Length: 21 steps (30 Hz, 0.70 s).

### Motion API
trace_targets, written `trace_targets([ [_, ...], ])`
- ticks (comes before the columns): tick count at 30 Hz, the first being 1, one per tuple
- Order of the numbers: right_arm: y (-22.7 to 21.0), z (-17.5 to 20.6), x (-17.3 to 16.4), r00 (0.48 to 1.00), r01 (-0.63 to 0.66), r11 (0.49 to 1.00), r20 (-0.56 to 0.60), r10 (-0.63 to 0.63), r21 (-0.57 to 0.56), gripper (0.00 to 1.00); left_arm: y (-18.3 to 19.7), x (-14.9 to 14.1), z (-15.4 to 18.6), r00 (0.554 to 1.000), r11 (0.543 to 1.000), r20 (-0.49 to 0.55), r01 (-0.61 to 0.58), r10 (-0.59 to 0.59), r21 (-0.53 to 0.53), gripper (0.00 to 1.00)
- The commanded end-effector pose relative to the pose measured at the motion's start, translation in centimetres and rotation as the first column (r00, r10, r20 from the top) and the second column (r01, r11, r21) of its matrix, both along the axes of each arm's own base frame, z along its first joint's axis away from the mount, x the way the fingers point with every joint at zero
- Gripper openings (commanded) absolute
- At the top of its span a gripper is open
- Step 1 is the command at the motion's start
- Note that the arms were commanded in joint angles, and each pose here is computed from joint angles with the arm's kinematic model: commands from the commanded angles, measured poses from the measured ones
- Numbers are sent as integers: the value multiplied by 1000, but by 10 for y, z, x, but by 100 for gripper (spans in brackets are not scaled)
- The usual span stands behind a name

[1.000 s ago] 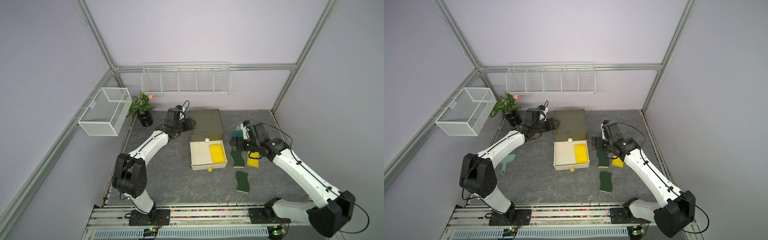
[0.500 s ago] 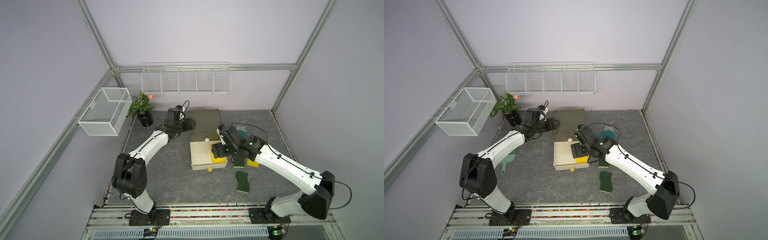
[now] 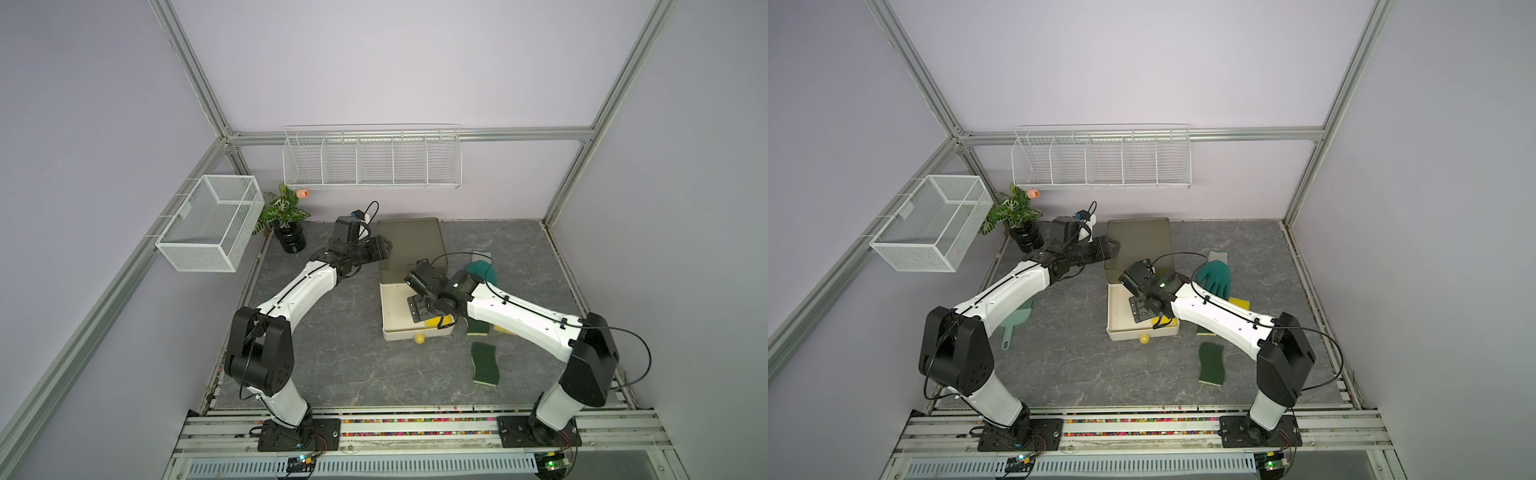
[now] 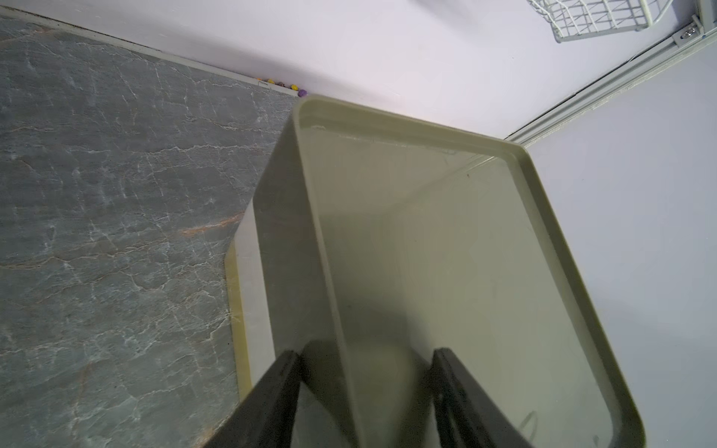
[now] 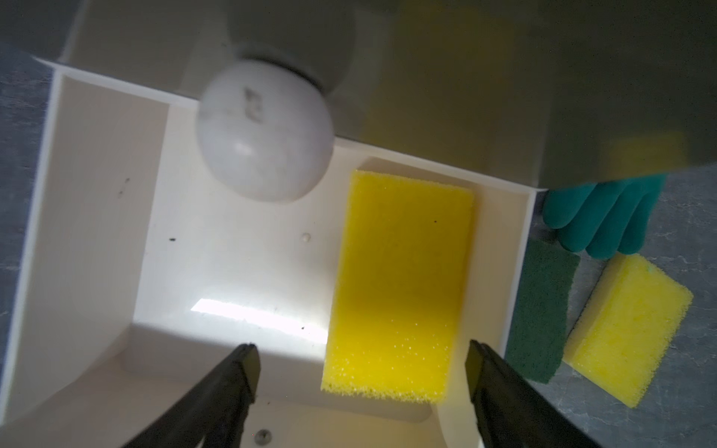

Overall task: Take the sponge out of the drawer
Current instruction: Pick up the sponge from the drawer.

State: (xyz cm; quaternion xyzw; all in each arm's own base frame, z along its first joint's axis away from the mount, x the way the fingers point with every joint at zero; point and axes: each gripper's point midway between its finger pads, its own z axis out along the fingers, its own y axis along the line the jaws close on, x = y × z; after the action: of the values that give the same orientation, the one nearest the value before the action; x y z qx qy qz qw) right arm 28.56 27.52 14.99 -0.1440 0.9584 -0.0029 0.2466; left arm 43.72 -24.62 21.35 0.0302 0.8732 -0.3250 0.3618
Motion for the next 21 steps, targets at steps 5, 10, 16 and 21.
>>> trace_targets([
  [5,-5,-14,5,998,66,997,-9,-66,-46,89,-14,-27,-49,983,995,-163,95,-88,37,58],
  [10,0,-26,6,996,72,997,-44,-73,-26,89,-13,-28,-49,983,995,-161,96,-88,40,57],
  [16,6,-34,7,995,73,997,-70,-73,0,89,-13,-28,-49,983,994,-160,97,-89,42,57],
  [21,18,-41,2,992,60,997,-115,-54,49,89,-13,-28,-50,983,994,-162,98,-90,41,57],
])
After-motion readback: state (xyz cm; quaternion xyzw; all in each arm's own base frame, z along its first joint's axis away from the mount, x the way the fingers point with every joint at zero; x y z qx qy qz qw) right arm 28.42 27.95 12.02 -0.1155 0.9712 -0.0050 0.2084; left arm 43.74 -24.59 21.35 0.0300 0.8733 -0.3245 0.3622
